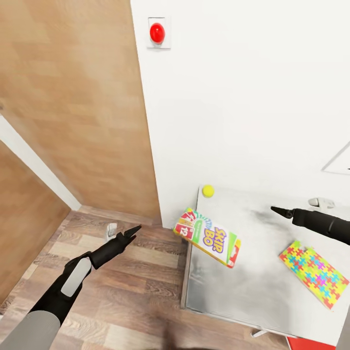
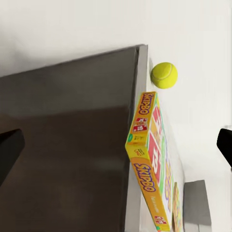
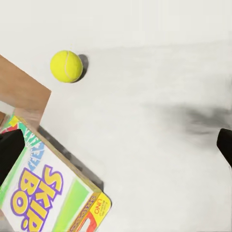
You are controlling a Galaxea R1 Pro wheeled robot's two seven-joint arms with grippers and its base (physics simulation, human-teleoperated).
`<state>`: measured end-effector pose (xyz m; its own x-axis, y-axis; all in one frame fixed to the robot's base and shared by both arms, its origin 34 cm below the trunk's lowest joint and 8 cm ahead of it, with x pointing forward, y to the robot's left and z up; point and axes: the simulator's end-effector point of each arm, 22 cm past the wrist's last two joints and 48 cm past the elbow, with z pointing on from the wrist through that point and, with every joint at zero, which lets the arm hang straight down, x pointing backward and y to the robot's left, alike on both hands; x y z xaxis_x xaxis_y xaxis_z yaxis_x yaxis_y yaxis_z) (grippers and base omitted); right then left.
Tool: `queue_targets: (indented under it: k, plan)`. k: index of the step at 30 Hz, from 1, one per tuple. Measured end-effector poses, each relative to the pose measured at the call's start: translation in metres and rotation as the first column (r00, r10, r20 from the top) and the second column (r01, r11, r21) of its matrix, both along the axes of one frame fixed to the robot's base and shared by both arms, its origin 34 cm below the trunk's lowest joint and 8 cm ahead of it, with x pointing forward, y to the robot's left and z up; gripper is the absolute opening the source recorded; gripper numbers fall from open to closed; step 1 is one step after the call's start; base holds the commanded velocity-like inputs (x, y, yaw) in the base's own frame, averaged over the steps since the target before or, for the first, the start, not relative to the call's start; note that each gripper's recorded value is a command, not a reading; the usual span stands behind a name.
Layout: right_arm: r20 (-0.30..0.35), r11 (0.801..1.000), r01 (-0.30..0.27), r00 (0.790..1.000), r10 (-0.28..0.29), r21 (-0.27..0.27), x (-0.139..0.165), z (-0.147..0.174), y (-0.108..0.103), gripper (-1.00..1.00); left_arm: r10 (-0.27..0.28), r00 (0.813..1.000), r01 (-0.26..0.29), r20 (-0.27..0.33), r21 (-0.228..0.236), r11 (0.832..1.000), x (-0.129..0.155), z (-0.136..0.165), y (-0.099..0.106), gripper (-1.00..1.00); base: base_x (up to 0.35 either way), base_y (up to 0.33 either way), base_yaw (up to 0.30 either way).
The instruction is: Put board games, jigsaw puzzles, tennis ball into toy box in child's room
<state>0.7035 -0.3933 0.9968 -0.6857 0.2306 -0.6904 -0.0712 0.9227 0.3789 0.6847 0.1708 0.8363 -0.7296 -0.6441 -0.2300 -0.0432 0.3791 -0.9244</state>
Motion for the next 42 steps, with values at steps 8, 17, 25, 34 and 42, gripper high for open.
queue_targets:
  k: [8,17,25,34,42]
  plan:
    - [0.000,1.000,0.000,1.000,0.000,0.001,0.000,0.000,0.000,1.00,-0.003,1.000,0.003,0.003,-0.007,1.000,-0.001,0.001,-0.001,1.00,0.218,0.000,0.000]
    - [0.000,1.000,-0.001,1.000,0.001,0.001,0.000,0.000,0.000,1.00,-0.003,1.000,0.003,0.003,-0.006,1.000,-0.001,0.000,-0.001,1.00,0.071,0.000,0.000]
    - [0.001,1.000,-0.001,1.000,0.001,0.000,0.000,0.000,0.000,1.00,-0.002,1.000,0.002,0.001,-0.004,1.000,-0.001,-0.001,0.000,1.00,0.022,0.000,0.000]
    - [0.001,1.000,-0.001,1.000,0.001,0.001,0.000,0.000,0.000,1.00,-0.002,1.000,0.002,-0.008,-0.001,1.000,-0.003,-0.004,0.000,1.00,0.007,0.000,-0.100]
    - [0.002,1.000,-0.001,1.000,0.001,0.001,0.001,0.000,0.000,1.00,0.004,1.000,-0.004,-0.029,0.000,1.000,-0.006,-0.012,0.001,1.00,0.002,0.000,-0.162]
